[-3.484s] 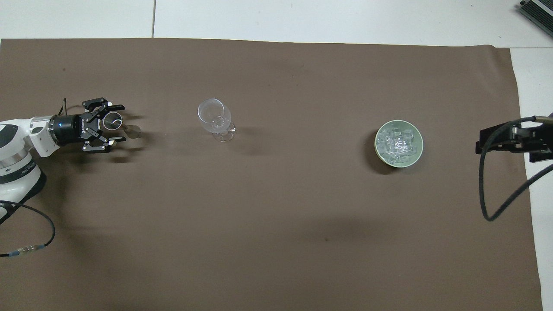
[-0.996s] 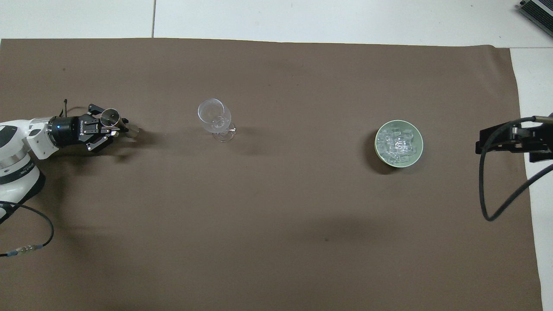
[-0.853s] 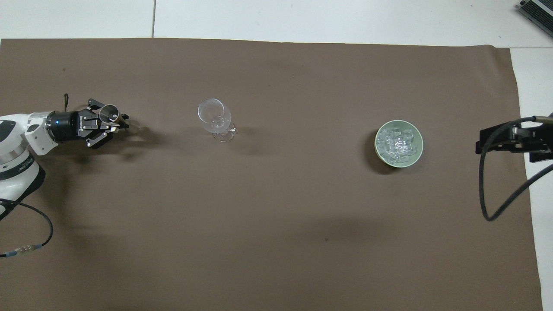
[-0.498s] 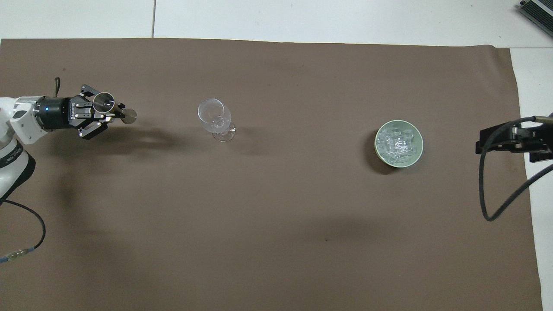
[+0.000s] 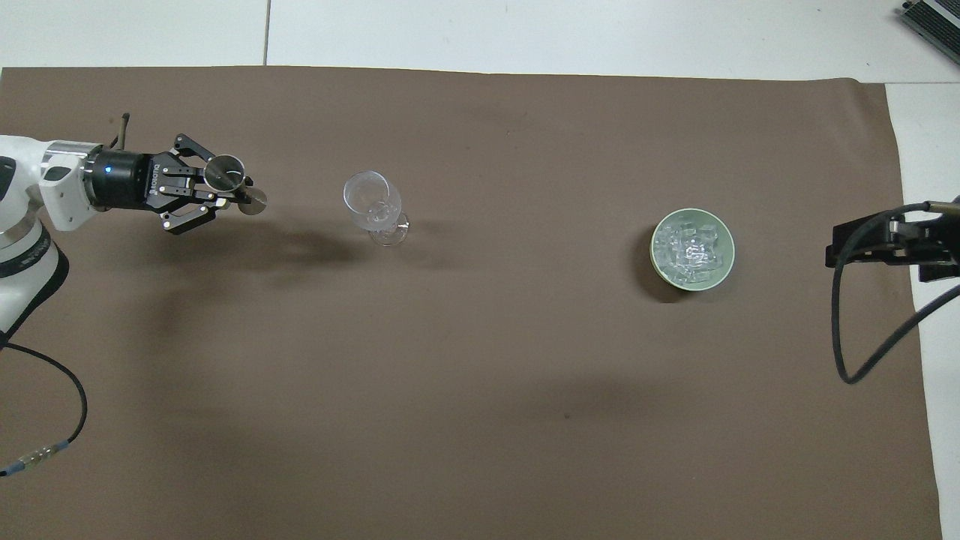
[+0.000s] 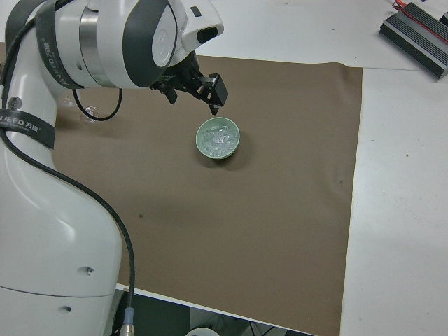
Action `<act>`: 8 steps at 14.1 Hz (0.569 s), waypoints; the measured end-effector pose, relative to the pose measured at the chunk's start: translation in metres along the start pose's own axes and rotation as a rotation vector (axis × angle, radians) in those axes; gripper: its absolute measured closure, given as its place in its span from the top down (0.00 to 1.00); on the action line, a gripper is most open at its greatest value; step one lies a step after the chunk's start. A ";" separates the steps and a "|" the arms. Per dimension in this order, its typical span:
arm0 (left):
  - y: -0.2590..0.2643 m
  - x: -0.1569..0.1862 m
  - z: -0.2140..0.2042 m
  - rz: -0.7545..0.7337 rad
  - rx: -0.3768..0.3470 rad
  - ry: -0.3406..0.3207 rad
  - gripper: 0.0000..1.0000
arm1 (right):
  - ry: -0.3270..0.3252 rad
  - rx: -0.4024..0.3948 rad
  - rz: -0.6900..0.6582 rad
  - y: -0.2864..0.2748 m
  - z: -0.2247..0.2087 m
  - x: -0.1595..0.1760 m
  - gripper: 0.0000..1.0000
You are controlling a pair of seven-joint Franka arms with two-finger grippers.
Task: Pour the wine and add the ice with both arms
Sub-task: 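Carry the silver cup over the wine glass with the left gripper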
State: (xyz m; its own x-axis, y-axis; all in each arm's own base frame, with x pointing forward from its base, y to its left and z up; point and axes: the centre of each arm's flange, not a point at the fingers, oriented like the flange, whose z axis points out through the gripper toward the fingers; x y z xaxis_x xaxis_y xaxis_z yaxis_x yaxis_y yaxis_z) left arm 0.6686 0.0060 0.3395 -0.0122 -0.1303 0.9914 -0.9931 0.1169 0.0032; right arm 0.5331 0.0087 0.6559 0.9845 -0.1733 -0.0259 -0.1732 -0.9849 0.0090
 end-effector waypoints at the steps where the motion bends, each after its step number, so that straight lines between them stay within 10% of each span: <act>1: -0.004 0.002 0.015 0.004 -0.005 -0.014 0.21 | 0.000 0.000 0.000 0.000 0.000 0.000 1.00; 8: -0.017 0.032 0.084 0.056 -0.026 -0.093 0.21 | 0.000 0.000 0.000 0.000 0.000 0.000 1.00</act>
State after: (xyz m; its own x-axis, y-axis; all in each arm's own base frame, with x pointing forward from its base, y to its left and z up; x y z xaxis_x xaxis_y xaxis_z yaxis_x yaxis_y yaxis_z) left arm 0.6756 -0.0831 0.3599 -0.0794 -0.2131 0.9738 -0.9873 0.1518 -0.0473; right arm 0.5331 0.0087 0.6559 0.9845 -0.1733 -0.0259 -0.1732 -0.9849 0.0090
